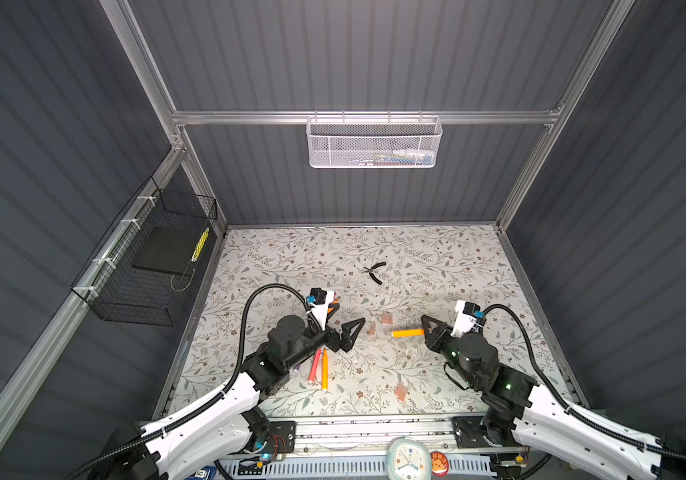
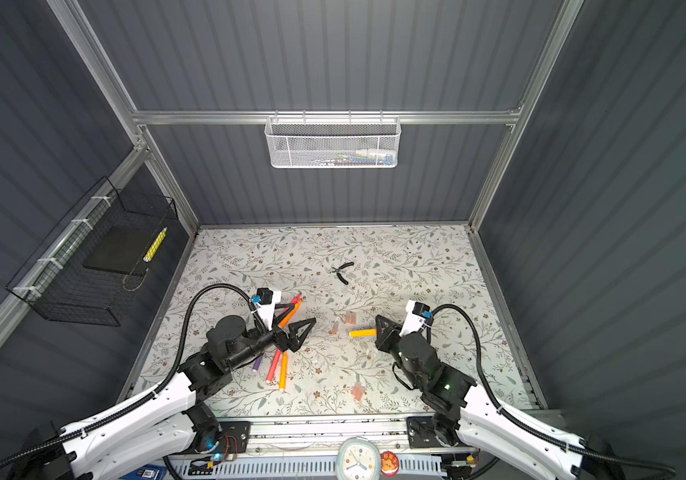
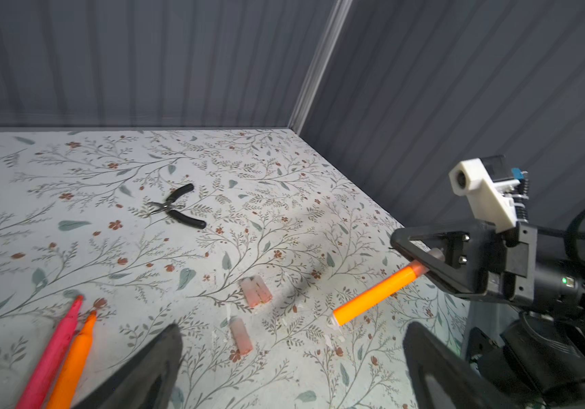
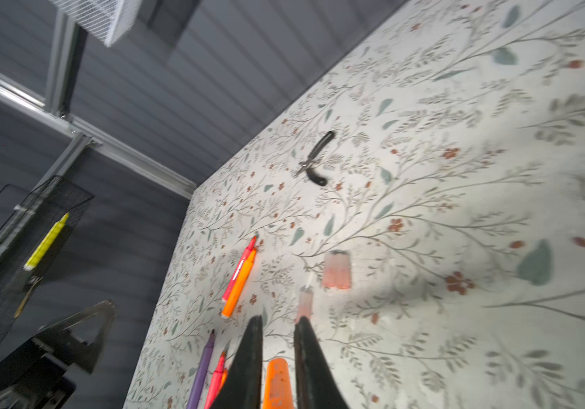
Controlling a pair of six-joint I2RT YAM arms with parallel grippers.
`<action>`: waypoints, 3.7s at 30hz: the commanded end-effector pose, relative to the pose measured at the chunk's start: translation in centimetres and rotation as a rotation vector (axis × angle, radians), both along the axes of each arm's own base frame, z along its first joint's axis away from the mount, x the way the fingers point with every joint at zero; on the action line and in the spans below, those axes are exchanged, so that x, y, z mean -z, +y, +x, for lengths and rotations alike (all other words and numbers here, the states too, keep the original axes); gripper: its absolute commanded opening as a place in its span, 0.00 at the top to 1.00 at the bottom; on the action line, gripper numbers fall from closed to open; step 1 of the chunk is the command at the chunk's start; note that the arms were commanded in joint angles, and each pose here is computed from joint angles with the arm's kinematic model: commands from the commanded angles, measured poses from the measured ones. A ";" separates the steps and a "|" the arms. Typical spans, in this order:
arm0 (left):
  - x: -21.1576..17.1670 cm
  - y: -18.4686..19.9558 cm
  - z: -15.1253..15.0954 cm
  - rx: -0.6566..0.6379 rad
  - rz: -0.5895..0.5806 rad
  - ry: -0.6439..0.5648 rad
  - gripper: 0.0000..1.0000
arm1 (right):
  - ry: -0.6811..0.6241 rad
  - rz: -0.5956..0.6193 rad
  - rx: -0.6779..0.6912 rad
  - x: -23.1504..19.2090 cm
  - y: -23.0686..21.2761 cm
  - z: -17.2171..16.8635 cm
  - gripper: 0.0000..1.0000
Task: Insert the pens into the pen caps
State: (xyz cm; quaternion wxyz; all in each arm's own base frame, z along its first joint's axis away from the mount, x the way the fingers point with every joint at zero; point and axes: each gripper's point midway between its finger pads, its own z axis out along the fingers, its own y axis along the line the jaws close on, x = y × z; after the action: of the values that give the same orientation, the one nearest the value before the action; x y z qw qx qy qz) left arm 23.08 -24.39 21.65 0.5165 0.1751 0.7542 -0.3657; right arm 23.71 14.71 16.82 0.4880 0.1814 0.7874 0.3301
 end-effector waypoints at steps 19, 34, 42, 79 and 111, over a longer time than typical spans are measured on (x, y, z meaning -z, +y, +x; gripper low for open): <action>4.9 6.2 2.1 -0.390 0.200 0.271 0.05 | 0.487 0.007 0.228 13.7 -9.2 0.5 0.98; 5.2 6.1 2.5 -0.399 0.238 0.269 0.05 | 0.520 -0.016 0.354 14.4 -12.1 2.8 0.78; 5.8 5.9 2.8 -0.402 0.261 0.286 0.05 | 0.593 -0.071 0.310 14.8 -11.5 6.4 0.82; 8.6 7.8 5.5 -0.564 0.446 0.307 0.06 | 0.321 -0.383 -0.032 5.7 1.2 8.2 0.32; 18.7 5.5 9.1 -0.519 0.722 0.512 0.49 | 0.359 -0.377 -0.053 8.9 -0.2 3.4 0.33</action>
State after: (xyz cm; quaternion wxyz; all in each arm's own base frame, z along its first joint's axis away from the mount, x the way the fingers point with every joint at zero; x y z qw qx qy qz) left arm 31.90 -19.10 2.94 0.3009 0.0535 0.9520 0.0166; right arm 27.52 14.95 8.48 0.3595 0.1169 0.9119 0.1596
